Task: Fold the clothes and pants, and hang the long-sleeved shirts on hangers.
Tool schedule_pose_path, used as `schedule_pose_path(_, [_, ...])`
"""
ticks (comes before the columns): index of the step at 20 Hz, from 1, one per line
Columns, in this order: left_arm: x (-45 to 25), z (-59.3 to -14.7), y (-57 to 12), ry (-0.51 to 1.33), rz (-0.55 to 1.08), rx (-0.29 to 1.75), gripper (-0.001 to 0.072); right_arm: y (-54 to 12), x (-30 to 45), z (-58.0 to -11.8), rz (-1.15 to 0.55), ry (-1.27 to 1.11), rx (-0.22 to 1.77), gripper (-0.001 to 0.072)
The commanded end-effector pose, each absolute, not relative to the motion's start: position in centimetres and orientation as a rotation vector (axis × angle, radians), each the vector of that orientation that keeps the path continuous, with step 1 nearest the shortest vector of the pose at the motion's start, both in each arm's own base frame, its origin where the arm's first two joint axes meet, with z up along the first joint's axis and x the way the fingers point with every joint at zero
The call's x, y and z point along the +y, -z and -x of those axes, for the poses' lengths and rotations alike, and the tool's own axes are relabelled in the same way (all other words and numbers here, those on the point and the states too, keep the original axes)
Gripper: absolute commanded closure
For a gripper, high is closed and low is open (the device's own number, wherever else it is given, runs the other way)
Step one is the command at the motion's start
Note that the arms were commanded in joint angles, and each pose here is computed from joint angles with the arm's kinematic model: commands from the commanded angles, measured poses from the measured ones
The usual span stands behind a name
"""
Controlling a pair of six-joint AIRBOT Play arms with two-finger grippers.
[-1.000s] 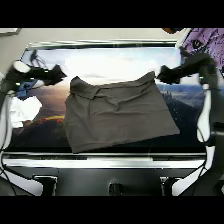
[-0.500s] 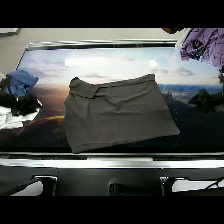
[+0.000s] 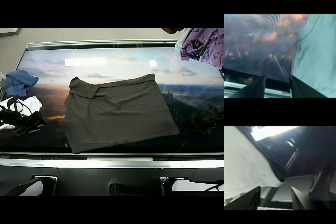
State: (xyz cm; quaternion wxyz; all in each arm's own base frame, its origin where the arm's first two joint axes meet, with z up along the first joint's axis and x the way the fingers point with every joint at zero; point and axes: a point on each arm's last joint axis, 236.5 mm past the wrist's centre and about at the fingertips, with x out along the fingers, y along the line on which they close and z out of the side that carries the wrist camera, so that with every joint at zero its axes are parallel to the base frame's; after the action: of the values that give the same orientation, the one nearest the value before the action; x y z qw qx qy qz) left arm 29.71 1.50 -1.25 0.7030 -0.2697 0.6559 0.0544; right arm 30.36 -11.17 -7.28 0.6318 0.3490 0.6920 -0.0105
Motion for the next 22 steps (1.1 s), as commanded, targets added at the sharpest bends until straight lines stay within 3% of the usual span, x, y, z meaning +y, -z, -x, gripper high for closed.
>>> schedule_pose_path(1, [1.5,-29.4,1.4,-0.123,0.601,1.466,0.0383,9.5,-10.2,-29.0,-0.817,0.028,1.606,0.0267])
schedule_pose_path(3, [1.5,-29.4,1.4,-0.123,0.602,1.466,0.0377,10.0,-9.0,-29.1,-0.866,0.000,1.583,0.0267])
schedule_pose_path(4, [1.4,-29.3,1.4,-0.122,0.602,1.469,0.0333,10.3,-8.5,-29.2,-0.890,-0.004,1.572,0.0267])
schedule_pose_path(5, [1.4,-29.2,1.4,-0.122,0.602,1.477,0.0168,10.7,-8.2,-29.3,-0.901,-0.005,1.563,0.0268])
schedule_pose_path(6, [1.5,-29.1,1.5,-0.125,0.607,1.477,0.0086,11.1,-7.9,-29.3,-0.892,-0.006,1.560,0.0268])
schedule_pose_path(9, [1.8,-29.3,1.9,-0.108,0.592,1.454,0.0086,11.9,-7.5,-30.4,-0.807,-0.015,1.533,0.0348])
schedule_pose_path(11, [1.0,-29.3,2.4,-0.047,0.639,1.418,0.0086,12.2,-7.2,-31.5,-0.774,-0.012,1.508,0.0503])
schedule_pose_path(12, [0.2,-29.1,2.6,-0.003,0.685,1.386,0.0086,12.2,-6.8,-31.6,-0.762,-0.022,1.512,0.0631])
schedule_pose_path(13, [-0.6,-28.5,3.1,0.041,0.730,1.362,0.0086,12.1,-6.5,-31.6,-0.753,-0.034,1.516,0.0680])
schedule_pose_path(17, [-4.3,-24.1,7.2,0.119,0.861,1.416,0.0086,11.6,-5.8,-31.5,-0.775,-0.058,1.524,0.0680])
schedule_pose_path(22, [-8.1,-23.0,8.9,0.172,1.000,1.391,0.0089,10.0,-5.9,-31.8,-0.752,-0.059,1.486,0.0680])
